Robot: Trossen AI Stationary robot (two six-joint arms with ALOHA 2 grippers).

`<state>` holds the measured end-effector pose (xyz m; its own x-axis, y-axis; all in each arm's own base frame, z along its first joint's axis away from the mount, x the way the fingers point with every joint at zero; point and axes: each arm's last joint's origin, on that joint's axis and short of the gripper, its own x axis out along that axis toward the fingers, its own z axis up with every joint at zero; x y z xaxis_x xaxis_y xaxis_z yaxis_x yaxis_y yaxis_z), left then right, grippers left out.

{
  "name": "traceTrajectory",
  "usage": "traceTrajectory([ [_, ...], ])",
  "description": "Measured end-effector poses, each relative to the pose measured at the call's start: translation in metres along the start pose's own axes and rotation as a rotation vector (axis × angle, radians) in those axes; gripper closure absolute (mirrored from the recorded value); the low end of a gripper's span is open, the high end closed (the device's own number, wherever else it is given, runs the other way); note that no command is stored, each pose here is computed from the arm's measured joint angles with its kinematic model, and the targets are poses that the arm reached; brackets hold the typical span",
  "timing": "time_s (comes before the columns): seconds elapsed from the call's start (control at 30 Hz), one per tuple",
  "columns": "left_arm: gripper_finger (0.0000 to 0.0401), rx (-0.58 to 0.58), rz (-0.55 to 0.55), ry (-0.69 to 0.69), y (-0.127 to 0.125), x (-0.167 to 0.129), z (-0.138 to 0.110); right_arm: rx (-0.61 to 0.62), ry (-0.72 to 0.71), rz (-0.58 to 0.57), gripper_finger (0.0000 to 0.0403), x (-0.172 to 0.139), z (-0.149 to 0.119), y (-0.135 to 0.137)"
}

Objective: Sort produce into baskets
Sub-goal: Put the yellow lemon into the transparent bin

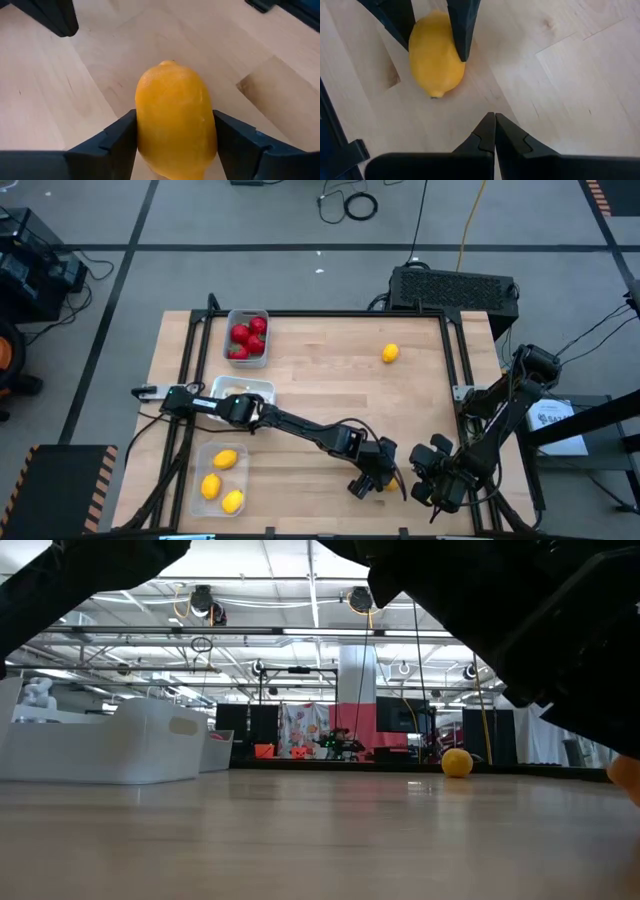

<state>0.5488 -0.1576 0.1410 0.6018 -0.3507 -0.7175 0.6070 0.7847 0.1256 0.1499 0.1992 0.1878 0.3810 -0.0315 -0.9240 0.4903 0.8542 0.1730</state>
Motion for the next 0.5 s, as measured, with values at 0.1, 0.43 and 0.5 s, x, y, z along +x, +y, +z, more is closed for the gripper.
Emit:
traceTrajectory([
  [0.1,0.0172,-0.036,-0.004,0.011,0.000,-0.005,0.002,0.000,0.000,0.000,0.0403,0.000,0.000,0.000],
  [0.43,0.0172,-0.252,-0.157,0.338,-0.016,-0.117,0.021,-0.036,-0.057,-0.006,0.0403,0.000,0.002,0.000],
  [0.5,0.0172,-0.348,-0.210,0.427,-0.022,-0.138,0.020,-0.051,-0.116,-0.009,0.0403,0.000,0.003,0.000],
])
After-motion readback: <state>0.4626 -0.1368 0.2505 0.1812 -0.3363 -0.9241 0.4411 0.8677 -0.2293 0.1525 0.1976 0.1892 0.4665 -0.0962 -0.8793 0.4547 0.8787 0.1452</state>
